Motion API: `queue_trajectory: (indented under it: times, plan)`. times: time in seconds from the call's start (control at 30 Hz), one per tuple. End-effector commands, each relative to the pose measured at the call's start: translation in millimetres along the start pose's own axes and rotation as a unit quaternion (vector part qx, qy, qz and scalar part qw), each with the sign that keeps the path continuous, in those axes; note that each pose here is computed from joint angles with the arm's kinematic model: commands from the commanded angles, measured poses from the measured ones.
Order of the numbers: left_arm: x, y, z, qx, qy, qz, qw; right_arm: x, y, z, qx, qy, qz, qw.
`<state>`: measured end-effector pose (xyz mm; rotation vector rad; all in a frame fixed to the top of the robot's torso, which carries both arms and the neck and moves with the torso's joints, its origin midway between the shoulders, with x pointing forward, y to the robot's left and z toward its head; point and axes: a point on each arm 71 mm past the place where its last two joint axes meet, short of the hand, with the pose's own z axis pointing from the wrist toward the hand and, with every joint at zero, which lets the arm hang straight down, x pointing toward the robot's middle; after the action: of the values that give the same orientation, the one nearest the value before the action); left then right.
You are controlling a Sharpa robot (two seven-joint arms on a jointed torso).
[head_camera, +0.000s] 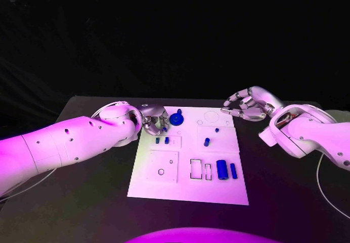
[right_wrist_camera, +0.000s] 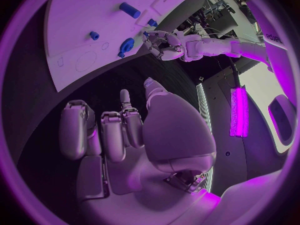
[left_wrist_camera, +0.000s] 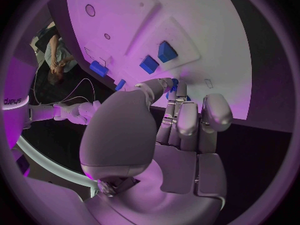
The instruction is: Assemble the parts on the task board
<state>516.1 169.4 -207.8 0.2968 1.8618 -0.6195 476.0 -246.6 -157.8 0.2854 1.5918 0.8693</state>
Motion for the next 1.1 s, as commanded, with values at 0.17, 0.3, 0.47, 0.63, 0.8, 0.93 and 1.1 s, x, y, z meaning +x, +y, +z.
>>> queue_trajectory:
  times: [0.17,0.3,0.47,0.63,0.8,0.93,1.1]
  plan:
    - [4.4,-0.8,0.8,-0.001,0.020,-0.001,1.000,0.4,0.6,-0.2,-0.004,0.001,-0.002,1.000]
    - [4.4,-0.6,1.1,-0.002,0.019,-0.001,1.000,0.4,0.7,-0.2,-0.005,0.001,-0.002,1.000]
    - [4.1,-0.7,1.5,-0.003,0.015,-0.002,1.000,0.4,0.6,-0.1,-0.005,0.001,-0.002,1.000]
    - [3.9,0.0,1.4,-0.007,0.014,-0.004,1.000,0.2,0.3,0.0,-0.004,0.000,-0.002,1.000]
    - [3.3,1.4,0.7,-0.010,0.010,-0.005,1.000,-0.1,-0.1,-0.1,-0.003,0.000,-0.002,1.000]
    - [2.6,2.4,0.0,-0.012,0.006,-0.005,1.000,-0.3,-0.6,-0.1,-0.002,0.000,-0.003,1.000]
    - [1.7,4.2,-1.5,-0.014,0.001,-0.006,1.000,-0.5,-1.6,-0.1,0.001,0.001,-0.004,1.000]
